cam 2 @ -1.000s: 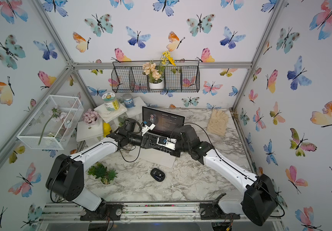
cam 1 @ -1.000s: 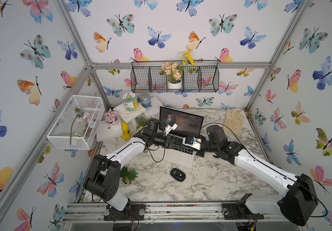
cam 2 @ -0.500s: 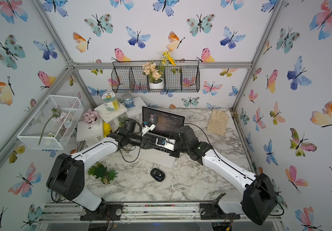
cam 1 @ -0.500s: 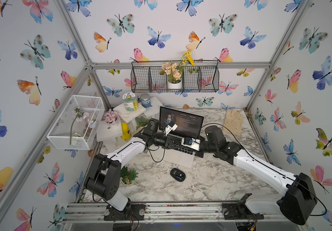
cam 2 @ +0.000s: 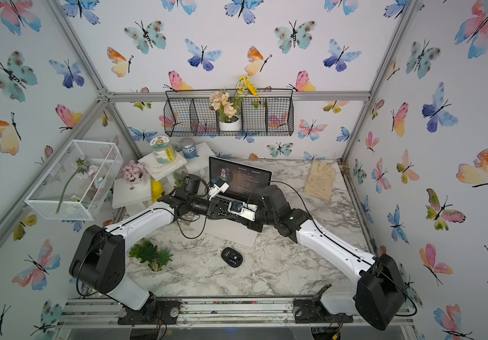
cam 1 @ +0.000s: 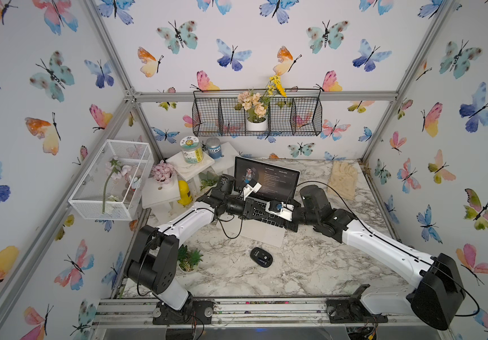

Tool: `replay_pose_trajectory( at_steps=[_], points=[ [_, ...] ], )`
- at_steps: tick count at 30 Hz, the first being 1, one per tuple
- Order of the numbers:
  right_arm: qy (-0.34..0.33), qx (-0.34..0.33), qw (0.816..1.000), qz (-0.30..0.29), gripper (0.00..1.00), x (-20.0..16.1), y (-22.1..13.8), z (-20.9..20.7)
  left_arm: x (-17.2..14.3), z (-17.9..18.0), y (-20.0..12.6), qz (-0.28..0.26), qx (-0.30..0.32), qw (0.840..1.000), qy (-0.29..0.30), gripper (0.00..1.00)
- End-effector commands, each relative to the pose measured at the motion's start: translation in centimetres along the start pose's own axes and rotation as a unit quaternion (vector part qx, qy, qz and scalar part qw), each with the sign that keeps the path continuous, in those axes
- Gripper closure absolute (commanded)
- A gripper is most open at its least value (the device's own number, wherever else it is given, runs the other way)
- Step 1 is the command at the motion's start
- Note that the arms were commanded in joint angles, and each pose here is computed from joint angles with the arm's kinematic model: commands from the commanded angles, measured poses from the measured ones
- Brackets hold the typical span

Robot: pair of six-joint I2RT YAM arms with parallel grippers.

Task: Remove the wireless mouse receiver from the laptop
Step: Take out the USB plug from the USB port.

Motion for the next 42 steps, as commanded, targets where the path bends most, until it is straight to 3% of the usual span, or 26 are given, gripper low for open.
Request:
replay_pose_trajectory(
  at_steps=[1, 4, 7, 9, 12, 13, 16, 29, 42],
  points=[
    [0.086, -0.071, 0.991, -0.068, 0.37, 1.2, -2.1, -1.5, 0.3, -0.8, -1.2, -0.018, -0.017, 0.999, 0.031, 1.00],
    [0.185, -0.084, 0.976, -0.083, 0.28, 2.3, -2.9, -2.4, 0.6, -1.5, -1.8, -0.029, -0.015, 0.998, 0.051, 1.00],
    [0.278, -0.050, 0.956, -0.085, 0.28, 3.2, -2.9, -2.9, 0.9, -1.9, -2.4, -0.039, -0.016, 0.997, 0.067, 1.00],
    [0.375, -0.014, 0.923, -0.088, 0.37, 3.3, -2.7, -4.0, 1.0, -2.2, -2.9, -0.045, -0.017, 0.996, 0.078, 1.00],
    [0.478, 0.102, 0.866, -0.102, 0.53, 2.5, -3.1, -5.5, 1.2, -2.8, -3.3, -0.049, -0.025, 0.994, 0.090, 1.00],
    [0.495, 0.138, 0.850, -0.119, 0.54, 2.1, -3.1, -5.4, 1.2, -2.9, -3.4, -0.051, -0.026, 0.994, 0.092, 1.00],
    [0.518, 0.185, 0.823, -0.140, 0.52, 1.6, -2.8, -4.9, 1.3, -3.3, -3.6, -0.052, -0.032, 0.994, 0.095, 1.00],
    [0.521, 0.277, 0.798, -0.121, 0.54, 0.6, -1.1, -3.8, 1.2, -4.0, -3.7, -0.056, -0.055, 0.992, 0.099, 0.99],
    [0.505, 0.314, 0.796, -0.108, 0.60, 1.6, 0.5, -2.3, 1.1, -4.0, -3.7, -0.055, -0.059, 0.992, 0.099, 0.99]
  ],
)
Point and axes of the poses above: each gripper's point midway between its finger pads, its own y axis out along the fingers, its own z axis along the line the jaws close on, x = y × z, the point moved 9 cm from there along -y, back along the fingers, and after that the axes turned 11 degrees about y, right-handed, at the moved point
